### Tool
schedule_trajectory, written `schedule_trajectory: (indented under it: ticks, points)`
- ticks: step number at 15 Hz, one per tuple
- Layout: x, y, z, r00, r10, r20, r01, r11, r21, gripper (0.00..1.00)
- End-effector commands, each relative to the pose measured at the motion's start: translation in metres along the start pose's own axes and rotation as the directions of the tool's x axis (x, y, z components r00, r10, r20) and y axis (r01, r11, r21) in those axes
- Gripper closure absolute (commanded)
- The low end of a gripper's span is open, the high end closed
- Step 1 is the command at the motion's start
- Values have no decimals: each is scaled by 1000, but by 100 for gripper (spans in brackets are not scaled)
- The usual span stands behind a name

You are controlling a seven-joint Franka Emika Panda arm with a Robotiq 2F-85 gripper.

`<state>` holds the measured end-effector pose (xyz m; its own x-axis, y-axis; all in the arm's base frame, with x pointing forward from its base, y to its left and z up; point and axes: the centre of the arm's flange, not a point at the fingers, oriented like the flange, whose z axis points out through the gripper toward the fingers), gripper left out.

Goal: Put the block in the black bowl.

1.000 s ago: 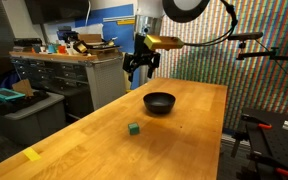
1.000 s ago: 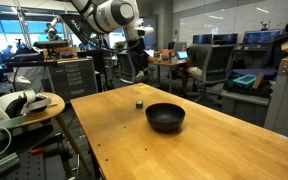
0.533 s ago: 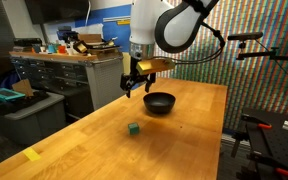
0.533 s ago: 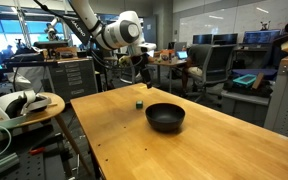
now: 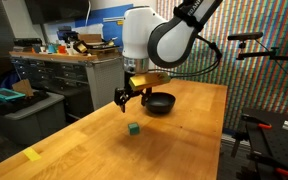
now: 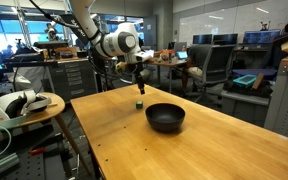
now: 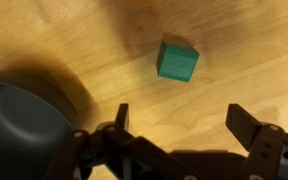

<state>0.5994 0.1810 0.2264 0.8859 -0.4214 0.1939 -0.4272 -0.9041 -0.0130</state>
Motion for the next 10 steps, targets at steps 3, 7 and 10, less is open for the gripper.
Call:
schedule_trajectory:
  ticks: [3,7,10]
  points:
    - [12,-7,32,999,26,25,-27,999,27,0]
    - [12,-14,49,997,45,65,-48,998,38,0]
    - [12,-16,59,994,58,88,-61,997,38,0]
